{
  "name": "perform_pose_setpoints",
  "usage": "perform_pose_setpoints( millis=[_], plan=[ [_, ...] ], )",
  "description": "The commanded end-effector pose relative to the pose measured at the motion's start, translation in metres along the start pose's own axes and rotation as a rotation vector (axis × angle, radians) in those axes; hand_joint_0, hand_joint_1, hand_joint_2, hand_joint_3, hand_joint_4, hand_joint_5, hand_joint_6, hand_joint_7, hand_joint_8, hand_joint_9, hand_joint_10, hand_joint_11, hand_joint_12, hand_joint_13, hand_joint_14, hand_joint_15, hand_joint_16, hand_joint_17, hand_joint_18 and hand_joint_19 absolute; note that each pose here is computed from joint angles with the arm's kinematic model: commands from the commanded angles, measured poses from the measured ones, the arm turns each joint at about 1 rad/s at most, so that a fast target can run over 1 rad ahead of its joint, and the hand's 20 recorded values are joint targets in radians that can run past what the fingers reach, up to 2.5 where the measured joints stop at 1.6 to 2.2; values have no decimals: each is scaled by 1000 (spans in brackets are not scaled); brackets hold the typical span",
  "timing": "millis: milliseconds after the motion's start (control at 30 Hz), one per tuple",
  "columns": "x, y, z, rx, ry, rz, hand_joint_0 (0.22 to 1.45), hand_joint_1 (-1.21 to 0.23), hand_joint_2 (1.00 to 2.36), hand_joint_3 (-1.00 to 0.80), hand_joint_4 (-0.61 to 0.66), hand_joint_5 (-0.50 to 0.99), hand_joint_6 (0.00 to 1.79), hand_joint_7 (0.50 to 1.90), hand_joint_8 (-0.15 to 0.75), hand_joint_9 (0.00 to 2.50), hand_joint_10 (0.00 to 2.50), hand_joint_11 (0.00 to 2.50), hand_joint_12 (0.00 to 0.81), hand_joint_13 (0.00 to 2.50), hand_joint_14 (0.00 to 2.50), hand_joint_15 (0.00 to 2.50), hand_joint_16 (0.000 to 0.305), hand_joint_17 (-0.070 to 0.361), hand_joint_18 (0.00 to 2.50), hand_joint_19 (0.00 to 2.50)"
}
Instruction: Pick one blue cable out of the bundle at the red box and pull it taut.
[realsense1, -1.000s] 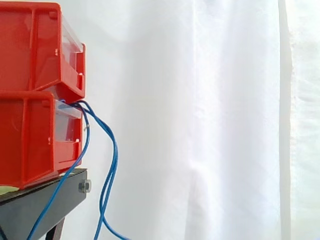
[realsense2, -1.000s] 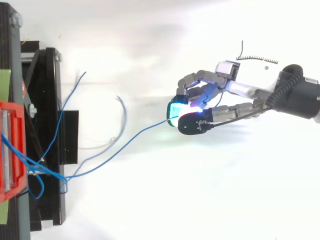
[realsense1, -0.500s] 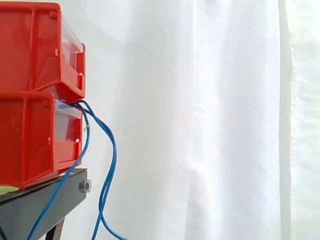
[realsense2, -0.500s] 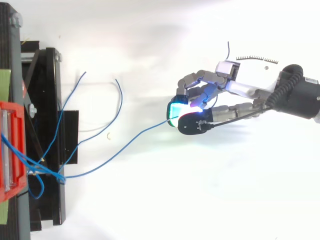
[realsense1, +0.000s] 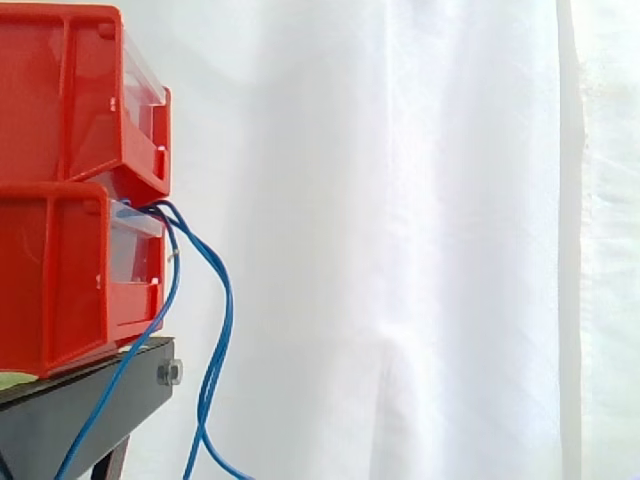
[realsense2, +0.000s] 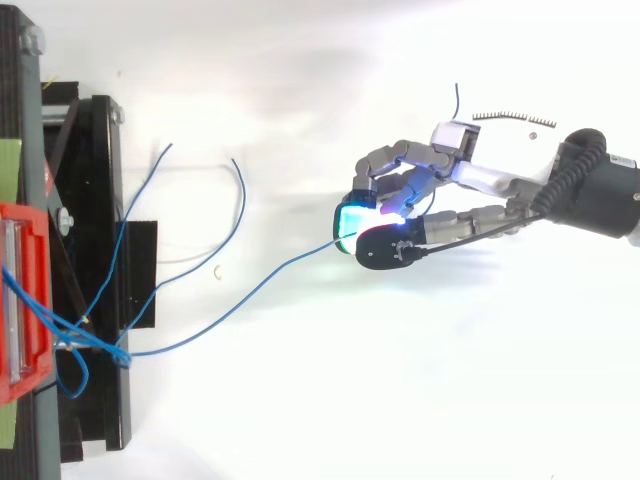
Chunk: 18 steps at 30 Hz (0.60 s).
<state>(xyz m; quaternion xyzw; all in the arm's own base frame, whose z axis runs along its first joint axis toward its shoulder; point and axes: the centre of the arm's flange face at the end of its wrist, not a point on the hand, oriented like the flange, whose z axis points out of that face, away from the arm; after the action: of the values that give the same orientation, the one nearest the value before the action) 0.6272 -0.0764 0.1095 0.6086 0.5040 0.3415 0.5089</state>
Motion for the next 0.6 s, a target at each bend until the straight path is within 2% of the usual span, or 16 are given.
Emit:
perform_pose_setpoints(
  millis=[0,567],
  plan=[
    [0,0,0,0,0,0,618,-692,1029,92,168,-162,862,1119,359,937,21,882,381,452,9,229,56,126,437,279],
    [0,0,0,0,0,0,619,-690,1029,81,171,-162,861,1118,360,936,18,868,380,445,9,228,56,125,432,279]
  ],
)
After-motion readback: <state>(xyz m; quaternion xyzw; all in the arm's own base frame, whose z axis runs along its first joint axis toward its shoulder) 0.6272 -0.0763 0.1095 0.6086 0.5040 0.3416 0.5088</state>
